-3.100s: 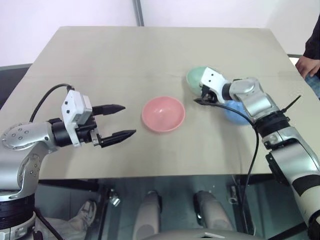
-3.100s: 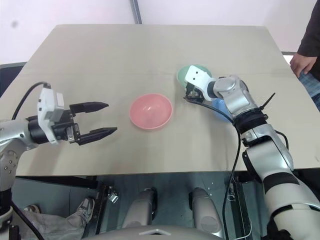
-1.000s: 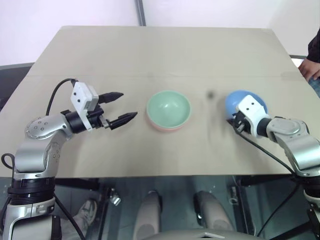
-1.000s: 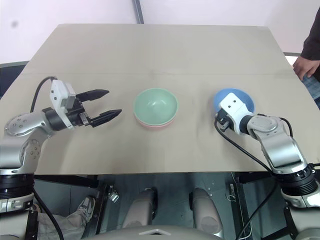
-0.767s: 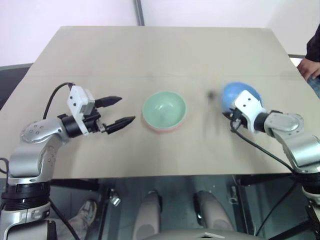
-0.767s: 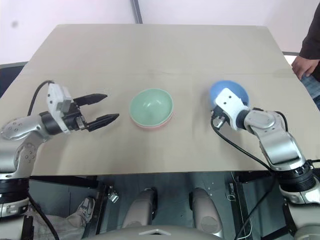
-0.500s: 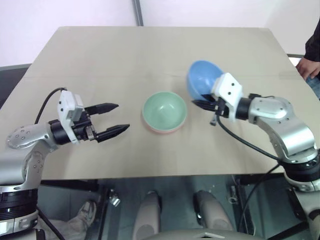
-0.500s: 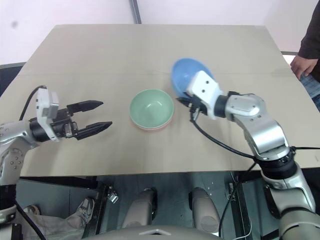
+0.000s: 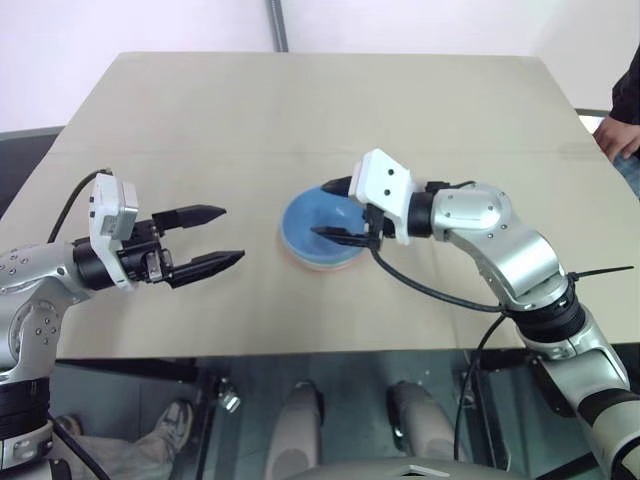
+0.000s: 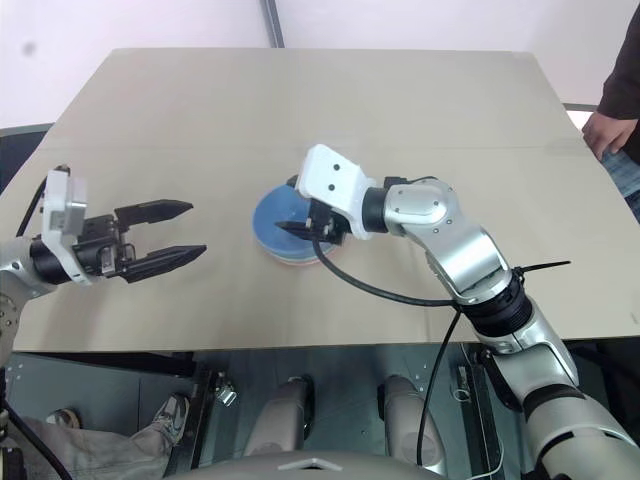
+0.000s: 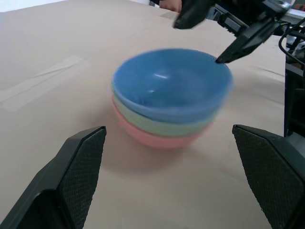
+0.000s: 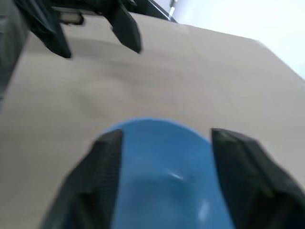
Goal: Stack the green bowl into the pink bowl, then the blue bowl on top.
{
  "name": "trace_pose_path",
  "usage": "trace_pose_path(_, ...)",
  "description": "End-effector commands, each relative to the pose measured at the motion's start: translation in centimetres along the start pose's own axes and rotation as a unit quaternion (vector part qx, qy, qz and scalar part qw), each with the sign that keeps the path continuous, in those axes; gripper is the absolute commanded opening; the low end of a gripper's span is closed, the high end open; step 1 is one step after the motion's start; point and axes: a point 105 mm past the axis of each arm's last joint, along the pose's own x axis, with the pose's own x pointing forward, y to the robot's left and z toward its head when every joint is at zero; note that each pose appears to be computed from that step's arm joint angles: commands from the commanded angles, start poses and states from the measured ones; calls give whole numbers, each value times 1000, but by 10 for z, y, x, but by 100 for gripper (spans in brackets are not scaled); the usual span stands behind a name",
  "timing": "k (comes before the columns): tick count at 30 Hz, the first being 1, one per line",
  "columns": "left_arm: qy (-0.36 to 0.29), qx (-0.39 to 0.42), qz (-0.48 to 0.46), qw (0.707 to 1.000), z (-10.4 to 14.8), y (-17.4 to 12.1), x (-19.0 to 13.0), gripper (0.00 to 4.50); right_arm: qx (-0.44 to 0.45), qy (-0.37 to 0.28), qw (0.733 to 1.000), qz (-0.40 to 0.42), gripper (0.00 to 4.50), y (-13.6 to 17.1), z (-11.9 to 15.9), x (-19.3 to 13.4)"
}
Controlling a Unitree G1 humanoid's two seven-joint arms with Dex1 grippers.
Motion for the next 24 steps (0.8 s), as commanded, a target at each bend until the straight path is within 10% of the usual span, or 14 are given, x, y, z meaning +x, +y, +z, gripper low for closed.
trace_pose_path(1,-19,54,25,998,9,1,2,450,-17,-41,998,-42,305,-15,19,-23)
trace_pose_path(13,-74,26,85,993,-9,2,-5,450,89,28,989,-110,305,-9,-33,-125)
trace_pose_path(16,-70,20,91,993,-12,-1,-8,450,114,58,984,-127,438,-5,-44,-152)
trace_pose_path(24,-39,0,84,996,-18,-11,-18,450,114,110,979,-125,445,6,-53,-189)
